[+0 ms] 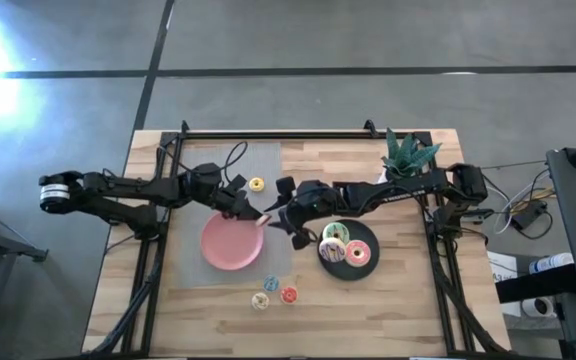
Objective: Pick & Place donuts
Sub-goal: Put the small red donut on the pink plate
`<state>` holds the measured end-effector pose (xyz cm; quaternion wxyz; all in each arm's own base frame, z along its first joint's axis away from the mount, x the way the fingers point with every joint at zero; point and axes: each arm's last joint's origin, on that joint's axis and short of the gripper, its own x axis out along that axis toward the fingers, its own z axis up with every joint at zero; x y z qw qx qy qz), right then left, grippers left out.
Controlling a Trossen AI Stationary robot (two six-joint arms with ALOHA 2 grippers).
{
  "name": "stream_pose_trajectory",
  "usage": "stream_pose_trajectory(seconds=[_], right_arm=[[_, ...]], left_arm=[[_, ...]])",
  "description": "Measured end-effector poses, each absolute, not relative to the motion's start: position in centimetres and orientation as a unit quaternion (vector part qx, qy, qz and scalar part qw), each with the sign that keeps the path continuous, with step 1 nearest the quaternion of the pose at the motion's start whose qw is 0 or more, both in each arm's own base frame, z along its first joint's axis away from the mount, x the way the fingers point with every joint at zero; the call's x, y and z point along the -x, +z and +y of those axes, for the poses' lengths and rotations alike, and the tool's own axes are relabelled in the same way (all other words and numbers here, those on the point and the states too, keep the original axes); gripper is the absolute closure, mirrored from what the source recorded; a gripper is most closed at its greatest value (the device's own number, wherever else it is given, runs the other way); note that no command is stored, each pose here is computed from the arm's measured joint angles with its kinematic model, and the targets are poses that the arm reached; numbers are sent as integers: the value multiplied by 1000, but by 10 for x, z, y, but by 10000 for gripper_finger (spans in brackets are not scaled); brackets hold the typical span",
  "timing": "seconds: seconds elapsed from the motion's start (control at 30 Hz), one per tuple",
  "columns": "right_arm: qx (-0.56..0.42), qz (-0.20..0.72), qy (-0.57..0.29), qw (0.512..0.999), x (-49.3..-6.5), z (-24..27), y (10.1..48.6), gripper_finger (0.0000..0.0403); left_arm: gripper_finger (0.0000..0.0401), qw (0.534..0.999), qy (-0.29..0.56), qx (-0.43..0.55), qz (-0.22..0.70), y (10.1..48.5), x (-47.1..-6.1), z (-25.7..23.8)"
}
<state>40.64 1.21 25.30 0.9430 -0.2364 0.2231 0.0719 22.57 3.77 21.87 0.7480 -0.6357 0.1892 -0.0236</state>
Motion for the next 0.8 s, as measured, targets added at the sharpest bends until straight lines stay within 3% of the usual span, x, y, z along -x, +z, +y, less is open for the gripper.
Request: stream_pose_trajectory(seconds=[0.5, 0.67, 0.8], right_arm=[[181, 238, 54, 953, -411, 10, 243, 342], [130, 259, 47, 956, -409, 11, 239, 367], [41, 291, 38, 955, -405, 11, 236, 379]], left_arm=[[398, 754, -8, 627, 196, 216, -225, 38], [367, 756, 16, 613, 230, 207, -221, 37], [339, 786, 29, 579, 213, 212, -215, 37]])
